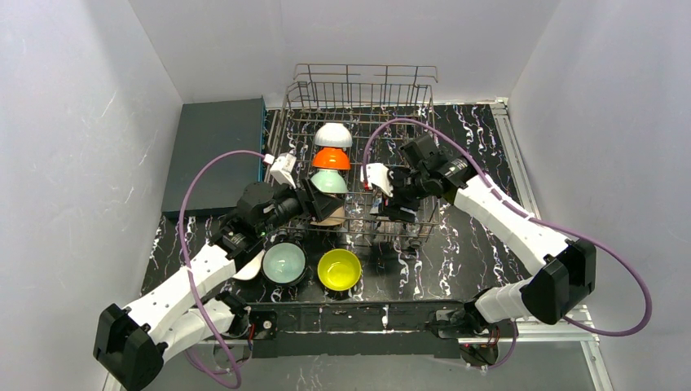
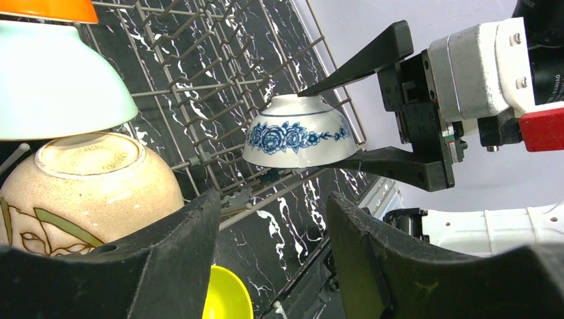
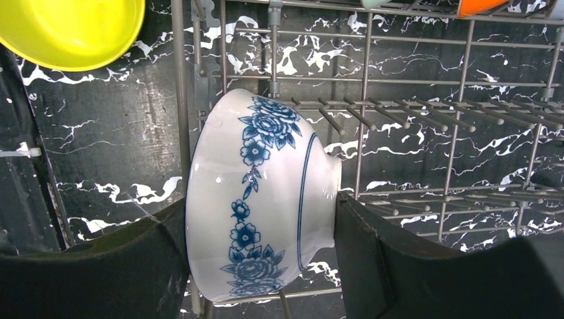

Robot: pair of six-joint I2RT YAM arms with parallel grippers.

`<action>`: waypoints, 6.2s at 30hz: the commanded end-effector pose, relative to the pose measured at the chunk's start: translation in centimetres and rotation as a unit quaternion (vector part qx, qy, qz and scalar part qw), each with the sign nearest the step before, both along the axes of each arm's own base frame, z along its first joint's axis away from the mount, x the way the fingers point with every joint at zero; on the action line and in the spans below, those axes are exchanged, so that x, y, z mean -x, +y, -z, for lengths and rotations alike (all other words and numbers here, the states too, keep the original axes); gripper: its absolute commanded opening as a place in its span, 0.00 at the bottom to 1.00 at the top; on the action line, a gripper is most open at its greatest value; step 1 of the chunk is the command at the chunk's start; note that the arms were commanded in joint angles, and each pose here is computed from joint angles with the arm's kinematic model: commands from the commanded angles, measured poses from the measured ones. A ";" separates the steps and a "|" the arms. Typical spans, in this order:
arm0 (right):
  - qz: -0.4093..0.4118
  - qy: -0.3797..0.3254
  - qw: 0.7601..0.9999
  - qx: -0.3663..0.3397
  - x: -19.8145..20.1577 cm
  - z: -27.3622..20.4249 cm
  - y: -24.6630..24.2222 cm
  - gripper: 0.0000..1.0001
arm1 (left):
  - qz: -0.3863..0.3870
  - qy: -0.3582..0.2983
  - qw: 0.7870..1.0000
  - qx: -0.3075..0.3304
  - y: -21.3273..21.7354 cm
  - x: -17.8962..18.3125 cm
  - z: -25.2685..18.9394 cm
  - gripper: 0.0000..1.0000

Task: Load the bowls into the dish rack
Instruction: Place the bowl in the dish rack, then pick up the bowl from the center of the board.

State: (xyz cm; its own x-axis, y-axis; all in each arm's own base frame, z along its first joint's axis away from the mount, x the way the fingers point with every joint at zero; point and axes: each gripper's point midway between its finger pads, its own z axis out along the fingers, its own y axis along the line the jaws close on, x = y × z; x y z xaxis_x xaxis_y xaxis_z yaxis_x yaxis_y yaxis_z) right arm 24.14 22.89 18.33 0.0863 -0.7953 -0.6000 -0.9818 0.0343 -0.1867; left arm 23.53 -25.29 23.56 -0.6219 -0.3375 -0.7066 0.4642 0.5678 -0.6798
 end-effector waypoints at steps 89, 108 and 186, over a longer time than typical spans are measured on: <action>0.068 -0.114 0.978 -0.163 0.3 -9.5 3.1 0.99 | 0.020 -0.040 0.998 -0.041 1.1 1.4 -2.8 0.63; 0.332 -0.041 0.909 -0.249 -4.2 -10.4 1.4 0.99 | 0.183 -0.063 0.978 -0.073 -0.6 7.9 -1.2 0.64; 0.388 0.188 0.824 -0.368 -5.7 -13.2 -0.7 0.98 | 0.375 -0.305 0.844 -0.232 -7.0 19.3 3.1 0.00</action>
